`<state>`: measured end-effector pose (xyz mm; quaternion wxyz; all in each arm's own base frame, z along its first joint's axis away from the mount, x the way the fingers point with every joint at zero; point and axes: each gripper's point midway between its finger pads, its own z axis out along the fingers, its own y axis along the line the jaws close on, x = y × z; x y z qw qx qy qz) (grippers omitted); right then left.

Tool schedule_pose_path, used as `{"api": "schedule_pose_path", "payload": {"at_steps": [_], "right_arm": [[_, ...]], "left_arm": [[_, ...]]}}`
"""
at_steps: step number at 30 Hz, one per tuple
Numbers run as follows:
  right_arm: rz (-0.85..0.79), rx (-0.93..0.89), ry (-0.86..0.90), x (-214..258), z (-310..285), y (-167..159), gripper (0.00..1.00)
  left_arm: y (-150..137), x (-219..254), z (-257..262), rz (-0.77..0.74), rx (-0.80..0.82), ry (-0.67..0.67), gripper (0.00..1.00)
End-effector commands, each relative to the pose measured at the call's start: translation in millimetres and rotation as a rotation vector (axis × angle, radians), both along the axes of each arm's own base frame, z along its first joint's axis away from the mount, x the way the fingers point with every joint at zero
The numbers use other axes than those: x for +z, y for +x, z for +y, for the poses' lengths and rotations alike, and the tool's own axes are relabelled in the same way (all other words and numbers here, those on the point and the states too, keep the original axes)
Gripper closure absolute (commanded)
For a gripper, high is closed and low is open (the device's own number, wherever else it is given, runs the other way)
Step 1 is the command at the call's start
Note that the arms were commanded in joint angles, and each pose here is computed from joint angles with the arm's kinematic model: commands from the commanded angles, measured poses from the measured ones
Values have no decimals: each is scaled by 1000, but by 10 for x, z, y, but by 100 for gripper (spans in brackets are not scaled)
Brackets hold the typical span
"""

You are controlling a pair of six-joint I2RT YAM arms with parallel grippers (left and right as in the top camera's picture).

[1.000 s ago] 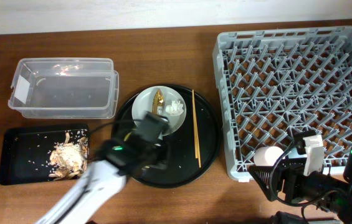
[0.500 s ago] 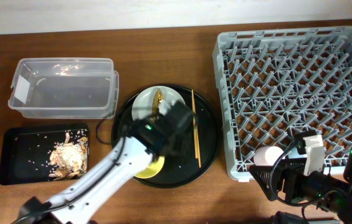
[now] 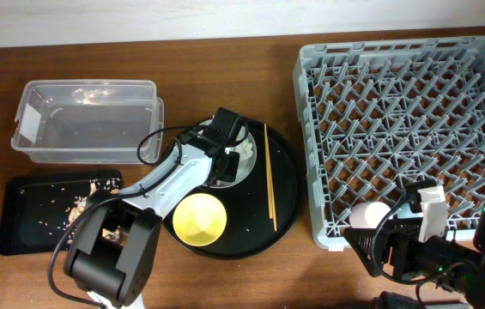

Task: Sort waste into correct bins and load items into the dishwasher rack
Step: 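Set the empty yellow bowl back on the round tray with the left gripper, then pick the foil wrapper off the white plate with the left gripper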

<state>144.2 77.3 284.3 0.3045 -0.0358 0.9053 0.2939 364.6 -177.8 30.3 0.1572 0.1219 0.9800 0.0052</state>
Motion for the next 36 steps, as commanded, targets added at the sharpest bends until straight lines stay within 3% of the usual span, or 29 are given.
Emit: {"api": "schedule_pose_path", "payload": {"at_steps": [1, 3, 5, 6, 12, 17, 19, 25, 28, 30, 31, 32, 33, 36], "right_arm": [[-13, 10, -8, 22, 4, 4, 5], [-13, 11, -9, 22, 4, 4, 5], [-14, 11, -9, 23, 4, 5, 5], [-14, 11, -9, 23, 4, 4, 5], [-13, 10, -8, 21, 5, 2, 6], [-13, 11, -9, 22, 4, 3, 6], [-13, 10, -8, 22, 5, 3, 6], [-13, 10, -8, 22, 5, 2, 6], [-13, 10, -8, 22, 5, 3, 5], [-13, 10, -8, 22, 5, 3, 5], [-13, 10, -9, 22, 4, 4, 6], [-13, 10, -8, 22, 4, 4, 6], [-13, 10, -8, 22, 4, 4, 5], [-13, 10, -8, 22, 5, 2, 5]], "left_arm": [[1, -47, 18, 12, -7, 4, 62], [-31, -61, 36, 24, -6, 11, 75], [-61, -77, 51, 38, -6, 18, 96], [-95, -86, 69, 53, -6, 25, 100], [-119, 88, 83, 52, 20, 17, 100], [96, 1224, 256, -147, 86, -52, 100], [179, 1587, 638, -236, 182, -72, 100], [376, 1349, 1699, -194, 469, 0, 100], [528, 985, 2004, -137, 556, -16, 100], [585, 990, 2031, -146, 564, -61, 100], [619, 1083, 2035, -164, 565, -88, 93], [638, 1170, 1995, -174, 555, -118, 62], [644, 1270, 1945, -182, 543, -148, 46], [580, 1586, 1751, -213, 495, -206, 33]]}}
